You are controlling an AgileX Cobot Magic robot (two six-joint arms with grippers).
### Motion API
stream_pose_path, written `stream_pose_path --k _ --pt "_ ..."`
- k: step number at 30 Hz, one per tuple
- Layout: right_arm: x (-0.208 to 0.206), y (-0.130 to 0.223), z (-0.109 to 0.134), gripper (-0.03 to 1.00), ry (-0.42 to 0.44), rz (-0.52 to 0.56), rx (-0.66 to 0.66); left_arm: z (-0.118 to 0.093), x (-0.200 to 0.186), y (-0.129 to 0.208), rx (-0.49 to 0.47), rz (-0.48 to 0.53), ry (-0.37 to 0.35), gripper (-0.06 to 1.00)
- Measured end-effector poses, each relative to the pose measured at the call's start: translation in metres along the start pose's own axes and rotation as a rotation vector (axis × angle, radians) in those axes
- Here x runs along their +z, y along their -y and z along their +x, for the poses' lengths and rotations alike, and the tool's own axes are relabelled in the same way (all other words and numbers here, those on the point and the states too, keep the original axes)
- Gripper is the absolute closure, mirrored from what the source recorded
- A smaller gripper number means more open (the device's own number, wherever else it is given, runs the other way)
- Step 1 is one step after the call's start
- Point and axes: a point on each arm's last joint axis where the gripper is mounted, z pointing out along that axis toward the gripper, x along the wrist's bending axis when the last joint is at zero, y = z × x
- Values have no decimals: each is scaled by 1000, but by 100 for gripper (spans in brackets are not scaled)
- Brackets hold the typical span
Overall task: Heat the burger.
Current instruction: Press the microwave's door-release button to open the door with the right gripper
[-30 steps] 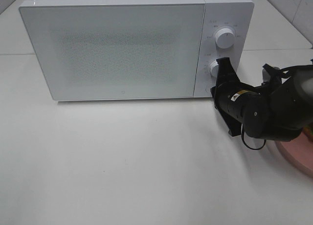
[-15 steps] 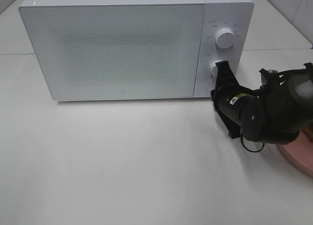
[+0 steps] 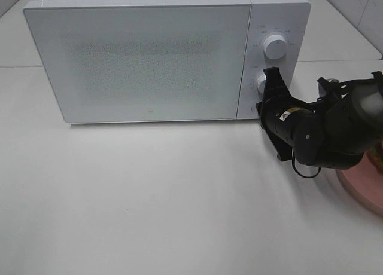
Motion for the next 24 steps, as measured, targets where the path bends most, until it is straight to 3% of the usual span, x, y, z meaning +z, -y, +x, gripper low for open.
stream_pose_path --k 24 --pt "7 2 -4 94 -7 -5 -1 0 0 0 0 0 0 -4"
